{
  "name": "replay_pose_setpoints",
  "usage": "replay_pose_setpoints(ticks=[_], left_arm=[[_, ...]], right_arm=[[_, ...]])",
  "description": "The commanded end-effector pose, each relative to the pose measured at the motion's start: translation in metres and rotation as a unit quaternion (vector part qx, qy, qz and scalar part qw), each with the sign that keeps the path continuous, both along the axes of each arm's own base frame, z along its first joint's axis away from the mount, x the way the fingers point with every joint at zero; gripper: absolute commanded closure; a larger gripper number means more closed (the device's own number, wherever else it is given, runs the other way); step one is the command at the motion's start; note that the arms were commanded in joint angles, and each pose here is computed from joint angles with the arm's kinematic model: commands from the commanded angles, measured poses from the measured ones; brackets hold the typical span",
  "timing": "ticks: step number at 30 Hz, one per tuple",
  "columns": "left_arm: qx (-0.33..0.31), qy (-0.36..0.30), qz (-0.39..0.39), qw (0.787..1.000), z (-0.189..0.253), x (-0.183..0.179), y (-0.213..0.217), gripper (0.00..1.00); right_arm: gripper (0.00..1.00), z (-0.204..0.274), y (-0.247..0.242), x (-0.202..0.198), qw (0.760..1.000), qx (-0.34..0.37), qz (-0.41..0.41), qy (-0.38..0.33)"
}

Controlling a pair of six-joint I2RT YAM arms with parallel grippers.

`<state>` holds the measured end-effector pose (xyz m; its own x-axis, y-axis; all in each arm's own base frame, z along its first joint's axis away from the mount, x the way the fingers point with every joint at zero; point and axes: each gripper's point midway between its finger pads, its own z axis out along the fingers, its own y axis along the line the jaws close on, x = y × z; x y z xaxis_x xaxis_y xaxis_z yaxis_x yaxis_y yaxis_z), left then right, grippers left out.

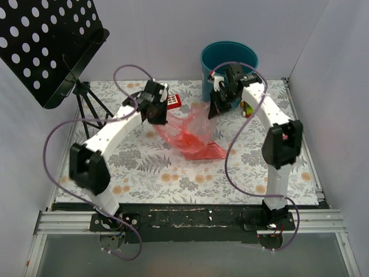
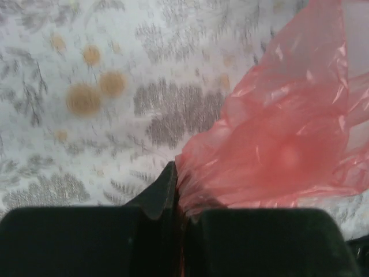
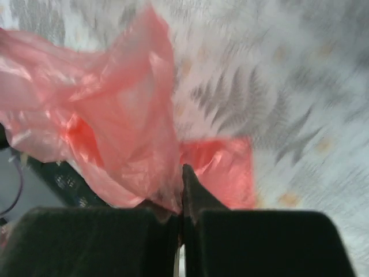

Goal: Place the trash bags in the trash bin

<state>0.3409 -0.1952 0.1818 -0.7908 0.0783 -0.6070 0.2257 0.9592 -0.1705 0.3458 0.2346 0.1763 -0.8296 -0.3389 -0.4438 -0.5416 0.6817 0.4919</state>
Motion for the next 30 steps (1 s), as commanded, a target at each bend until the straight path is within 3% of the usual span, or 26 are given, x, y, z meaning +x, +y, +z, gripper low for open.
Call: replay_pose_setpoints(ticks=[1,2,4,6,8,9,11,12,13,14,15,16,17,18,19,20,21,22,23,24,25,26,27,28,30], left_arm=[[-0.021,-0.058,0.028,0.998,0.068,0.089,-0.003,1.00],[-0.036,-0.097,0.036,0.994,0.102,0.114,-0.005,1.00],[-0.051,-0.206,0.042,0.976,0.179,0.150,-0.005,1.00],[-0.074,-0.350,0.068,0.931,0.274,0.167,0.006,1.00],[-0.128,-0.507,0.096,0.847,0.382,0.154,0.021,1.00],[-0.162,-0.582,0.095,0.791,0.438,0.119,0.033,1.00],[-0.203,-0.740,0.052,0.639,0.519,0.050,0.040,1.00],[-0.192,-0.786,0.019,0.588,0.538,0.025,0.032,1.00],[-0.165,-0.824,-0.013,0.541,0.554,0.003,0.020,1.00],[-0.136,-0.854,-0.025,0.501,0.568,-0.014,0.010,1.00],[-0.117,-0.872,-0.022,0.474,0.574,-0.023,0.002,1.00],[-0.097,-0.886,-0.004,0.453,0.571,-0.026,0.000,1.00],[-0.086,-0.886,0.010,0.455,0.552,-0.019,-0.007,1.00],[-0.072,-0.885,0.010,0.459,0.525,-0.013,-0.014,1.00],[-0.042,-0.866,-0.039,0.497,0.466,0.002,-0.035,1.00],[0.005,-0.817,-0.141,0.560,0.376,0.015,-0.063,1.00],[0.088,-0.729,-0.301,0.609,0.259,0.019,-0.087,1.00],[0.144,-0.620,-0.456,0.622,0.138,-0.009,-0.087,1.00],[0.195,-0.500,-0.594,0.600,0.030,-0.051,-0.064,1.00],[0.207,-0.418,-0.673,0.573,-0.034,-0.098,-0.035,1.00],[0.181,-0.400,-0.690,0.576,-0.052,-0.129,-0.024,1.00],[0.127,-0.408,-0.654,0.625,-0.039,-0.145,-0.025,1.00],[0.084,-0.420,-0.616,0.661,-0.022,-0.155,-0.025,1.00],[0.059,-0.426,-0.597,0.677,-0.010,-0.163,-0.024,1.00],[0.064,-0.454,-0.578,0.675,0.007,-0.169,-0.019,1.00]], right_arm=[[0.99,0.097,0.021,0.106,0.982,0.026,-0.005,-0.188],[0.99,0.124,0.026,0.128,0.967,0.042,-0.003,-0.253],[0.99,0.208,0.026,0.160,0.909,0.071,-0.034,-0.410],[0.99,0.320,0.007,0.169,0.797,0.109,-0.108,-0.584],[0.99,0.436,-0.019,0.131,0.646,0.138,-0.168,-0.732],[0.99,0.480,-0.018,0.105,0.583,0.148,-0.169,-0.781],[0.99,0.559,-0.025,0.045,0.445,0.154,-0.177,-0.865],[0.99,0.581,-0.024,0.017,0.386,0.153,-0.177,-0.892],[0.99,0.595,-0.025,-0.010,0.321,0.140,-0.181,-0.919],[0.99,0.598,-0.021,-0.030,0.276,0.124,-0.176,-0.937],[0.99,0.600,-0.018,-0.051,0.234,0.109,-0.167,-0.951],[0.99,0.589,-0.011,-0.054,0.229,0.093,-0.157,-0.956],[0.99,0.578,-0.012,-0.057,0.236,0.080,-0.157,-0.956],[0.99,0.544,-0.008,-0.042,0.273,0.049,-0.145,-0.950],[0.99,0.479,0.000,-0.011,0.343,-0.003,-0.114,-0.932],[0.99,0.405,-0.005,0.012,0.428,-0.058,-0.069,-0.899],[0.99,0.252,-0.001,0.033,0.569,-0.123,0.054,-0.812],[0.99,0.120,-0.006,0.017,0.667,-0.176,0.205,-0.695],[0.99,0.016,-0.025,-0.056,0.735,-0.166,0.378,-0.538],[0.99,-0.032,-0.044,-0.130,0.765,-0.111,0.470,-0.426],[0.99,-0.042,-0.052,-0.174,0.797,-0.072,0.465,-0.379],[0.99,-0.038,-0.053,-0.197,0.801,-0.053,0.457,-0.383],[0.99,-0.033,-0.052,-0.211,0.784,-0.041,0.466,-0.408],[0.99,-0.023,-0.054,-0.222,0.769,-0.030,0.467,-0.436],[0.99,-0.008,-0.055,-0.232,0.747,-0.016,0.462,-0.478]])
